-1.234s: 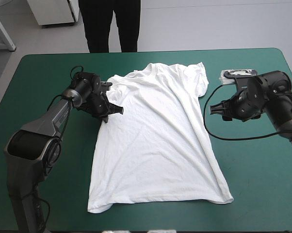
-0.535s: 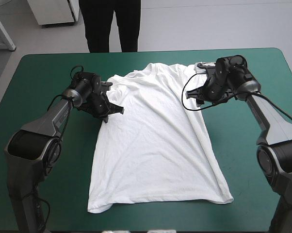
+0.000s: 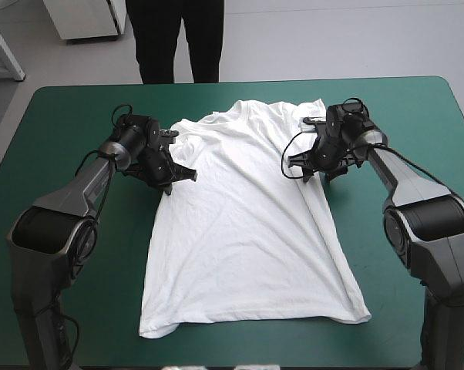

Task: Fold the cloth

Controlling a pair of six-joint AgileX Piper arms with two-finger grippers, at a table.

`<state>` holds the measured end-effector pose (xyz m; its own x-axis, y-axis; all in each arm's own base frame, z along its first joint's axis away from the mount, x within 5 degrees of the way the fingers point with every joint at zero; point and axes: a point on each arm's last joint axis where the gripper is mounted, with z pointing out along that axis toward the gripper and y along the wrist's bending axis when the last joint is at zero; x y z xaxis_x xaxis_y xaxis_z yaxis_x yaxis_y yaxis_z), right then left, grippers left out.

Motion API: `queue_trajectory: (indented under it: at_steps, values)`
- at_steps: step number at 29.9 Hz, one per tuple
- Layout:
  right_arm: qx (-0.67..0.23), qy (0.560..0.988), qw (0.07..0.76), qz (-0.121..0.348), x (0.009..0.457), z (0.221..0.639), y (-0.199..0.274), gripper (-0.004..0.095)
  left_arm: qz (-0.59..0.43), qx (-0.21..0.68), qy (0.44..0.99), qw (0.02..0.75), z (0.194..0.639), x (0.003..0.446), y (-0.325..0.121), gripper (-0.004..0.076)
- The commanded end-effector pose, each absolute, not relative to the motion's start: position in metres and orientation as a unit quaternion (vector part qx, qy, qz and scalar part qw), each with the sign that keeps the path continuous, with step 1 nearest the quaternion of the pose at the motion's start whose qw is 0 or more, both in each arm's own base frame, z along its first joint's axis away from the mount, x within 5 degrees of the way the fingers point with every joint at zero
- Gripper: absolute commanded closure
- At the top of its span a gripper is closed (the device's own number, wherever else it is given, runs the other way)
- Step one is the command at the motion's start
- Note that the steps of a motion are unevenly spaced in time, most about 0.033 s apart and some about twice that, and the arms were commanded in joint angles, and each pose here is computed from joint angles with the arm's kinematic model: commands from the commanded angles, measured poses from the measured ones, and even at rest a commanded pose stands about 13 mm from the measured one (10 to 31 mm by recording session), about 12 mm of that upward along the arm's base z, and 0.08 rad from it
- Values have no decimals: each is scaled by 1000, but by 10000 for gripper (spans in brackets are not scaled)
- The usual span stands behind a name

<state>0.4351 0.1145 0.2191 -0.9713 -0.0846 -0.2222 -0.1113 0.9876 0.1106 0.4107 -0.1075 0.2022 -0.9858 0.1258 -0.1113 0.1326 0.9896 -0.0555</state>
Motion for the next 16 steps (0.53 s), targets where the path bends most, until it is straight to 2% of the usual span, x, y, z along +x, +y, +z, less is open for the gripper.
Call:
queue_trajectory:
  at_steps: [1, 13, 16]
  values:
    - [-51, 988, 130, 72, 437, 233, 116, 410, -41, 65, 994, 75, 197, 415, -109, 734]
    - [-99, 991, 60, 69, 427, 190, 163, 926, -42, 73, 994, 76, 197, 415, -109, 734]
    - [-103, 991, 59, 70, 425, 190, 166, 925, -41, 76, 993, 76, 198, 415, -109, 734]
